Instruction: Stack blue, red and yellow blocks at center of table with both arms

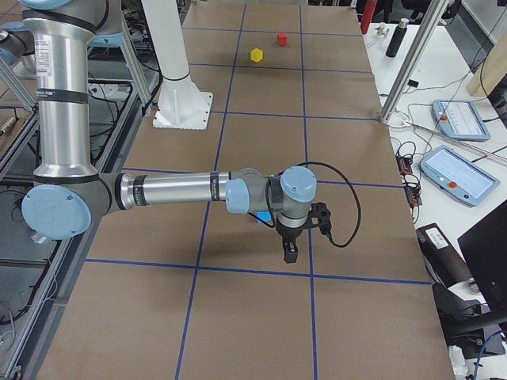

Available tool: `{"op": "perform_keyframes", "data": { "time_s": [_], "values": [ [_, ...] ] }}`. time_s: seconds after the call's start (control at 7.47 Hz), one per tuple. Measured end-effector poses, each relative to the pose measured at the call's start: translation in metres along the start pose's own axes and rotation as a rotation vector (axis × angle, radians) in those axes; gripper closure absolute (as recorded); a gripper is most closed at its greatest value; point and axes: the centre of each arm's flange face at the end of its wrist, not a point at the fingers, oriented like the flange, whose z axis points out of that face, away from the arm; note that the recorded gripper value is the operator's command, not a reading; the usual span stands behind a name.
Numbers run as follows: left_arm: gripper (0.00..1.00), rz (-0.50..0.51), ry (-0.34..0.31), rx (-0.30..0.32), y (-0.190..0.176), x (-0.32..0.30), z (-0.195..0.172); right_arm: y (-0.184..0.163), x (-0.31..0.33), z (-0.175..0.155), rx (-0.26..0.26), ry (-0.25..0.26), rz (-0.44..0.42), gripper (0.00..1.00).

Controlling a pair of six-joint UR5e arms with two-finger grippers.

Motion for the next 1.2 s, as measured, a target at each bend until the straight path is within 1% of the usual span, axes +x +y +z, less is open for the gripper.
{"op": "perform_keyframes", "data": {
  "time_s": [0.4,0.67,0.8,0.94,1.07,1.2],
  "values": [
    [0.00,-0.004,0.000,0.002,0.000,0.001,-0.001,0.000,-0.002,0.000,0.000,-0.013,-0.004,0.00],
    [0.00,-0.003,0.001,0.004,0.006,0.002,-0.003,-0.002,-0.013,0.008,-0.014,-0.047,-0.019,0.00],
    [0.00,0.001,0.001,0.007,0.010,0.004,-0.005,-0.004,-0.027,0.014,-0.023,-0.069,-0.048,0.00],
    [0.00,0.003,0.001,0.008,0.013,0.005,-0.006,-0.007,-0.048,0.023,-0.024,-0.092,-0.098,0.00],
    [0.00,0.004,0.002,0.009,0.016,0.005,-0.007,-0.005,-0.069,0.036,-0.017,-0.109,-0.139,0.00],
    [0.00,0.004,0.001,0.009,0.017,0.005,-0.007,0.000,-0.091,0.053,-0.007,-0.121,-0.140,0.00]
  ]
}}
